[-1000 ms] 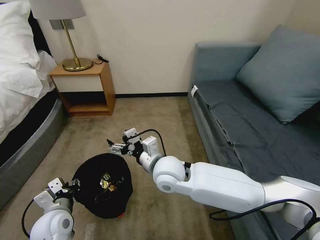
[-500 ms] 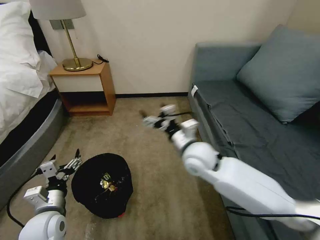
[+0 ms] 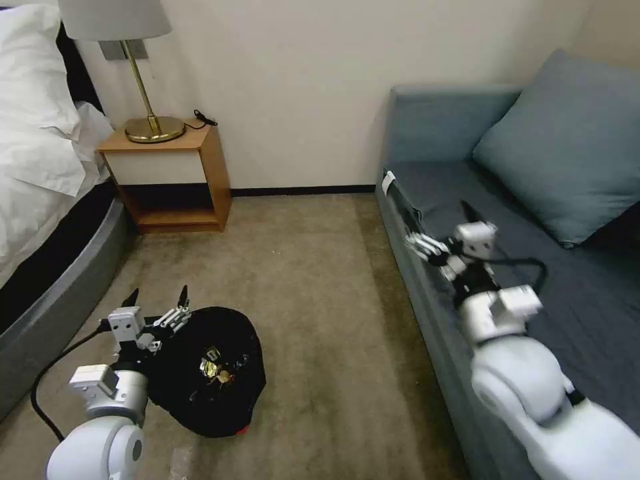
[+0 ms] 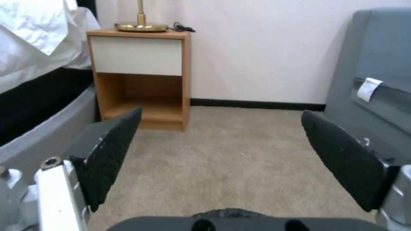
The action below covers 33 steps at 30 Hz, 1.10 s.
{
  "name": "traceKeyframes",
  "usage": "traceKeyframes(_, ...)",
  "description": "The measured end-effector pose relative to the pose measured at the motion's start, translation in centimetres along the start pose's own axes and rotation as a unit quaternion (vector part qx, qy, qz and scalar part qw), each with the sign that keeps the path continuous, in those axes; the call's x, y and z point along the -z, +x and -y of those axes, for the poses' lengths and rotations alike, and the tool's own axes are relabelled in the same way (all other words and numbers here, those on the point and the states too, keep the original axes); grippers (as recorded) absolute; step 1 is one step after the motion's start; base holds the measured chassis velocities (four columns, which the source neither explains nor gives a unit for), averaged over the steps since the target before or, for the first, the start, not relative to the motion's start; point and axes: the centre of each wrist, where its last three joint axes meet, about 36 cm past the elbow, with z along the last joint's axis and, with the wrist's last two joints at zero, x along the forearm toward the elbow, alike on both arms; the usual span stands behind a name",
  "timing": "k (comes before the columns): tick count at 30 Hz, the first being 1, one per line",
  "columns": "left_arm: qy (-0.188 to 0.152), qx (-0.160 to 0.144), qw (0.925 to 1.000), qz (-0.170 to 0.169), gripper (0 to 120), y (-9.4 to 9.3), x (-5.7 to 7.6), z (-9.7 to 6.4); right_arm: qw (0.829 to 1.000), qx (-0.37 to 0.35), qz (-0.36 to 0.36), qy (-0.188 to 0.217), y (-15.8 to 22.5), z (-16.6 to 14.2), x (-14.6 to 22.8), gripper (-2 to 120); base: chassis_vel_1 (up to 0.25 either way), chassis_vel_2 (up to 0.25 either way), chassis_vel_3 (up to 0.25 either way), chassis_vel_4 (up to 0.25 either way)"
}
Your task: Pick up the trash bin, then pick up the garbage on the floor and place it into the trash bin.
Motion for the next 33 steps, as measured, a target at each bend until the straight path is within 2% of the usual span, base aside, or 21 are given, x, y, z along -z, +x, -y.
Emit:
traceKeyframes(2, -0.001, -0.003, 1.0000, -0.002, 100, 0.1, -0.1, 0.1, 1.000, -0.026, -0.013, 0.002, 1.6, -0.7, -0.4, 100, 0.000, 0.000, 0.000, 0.000)
traceKeyframes(4, -0.002, -0.005, 1.0000, -0.003, 100, 0.0, -0.2, 0.2, 0.998, -0.055, -0.027, -0.012, 2.9, -2.0, -0.8, 100, 0.000, 0.000, 0.000, 0.000)
traceKeyframes(9, -0.005, -0.013, 0.9999, -0.008, 100, -0.2, -0.8, 0.5, 0.995, -0.075, -0.043, -0.041, 3.8, -3.9, -1.3, 100, 0.000, 0.000, 0.000, 0.000)
traceKeyframes(18, -0.004, -0.015, 0.9998, -0.013, 100, -0.7, -1.5, 1.1, 0.995, -0.060, -0.044, -0.067, 3.7, -5.2, -2.5, 100, 0.000, 0.000, 0.000, 0.000)
traceKeyframes(33, -0.007, -0.014, 0.9997, -0.017, 100, -0.5, -1.9, 1.5, 0.994, -0.053, -0.053, -0.074, 4.2, -6.0, -2.8, 100, 0.000, 0.000, 0.000, 0.000)
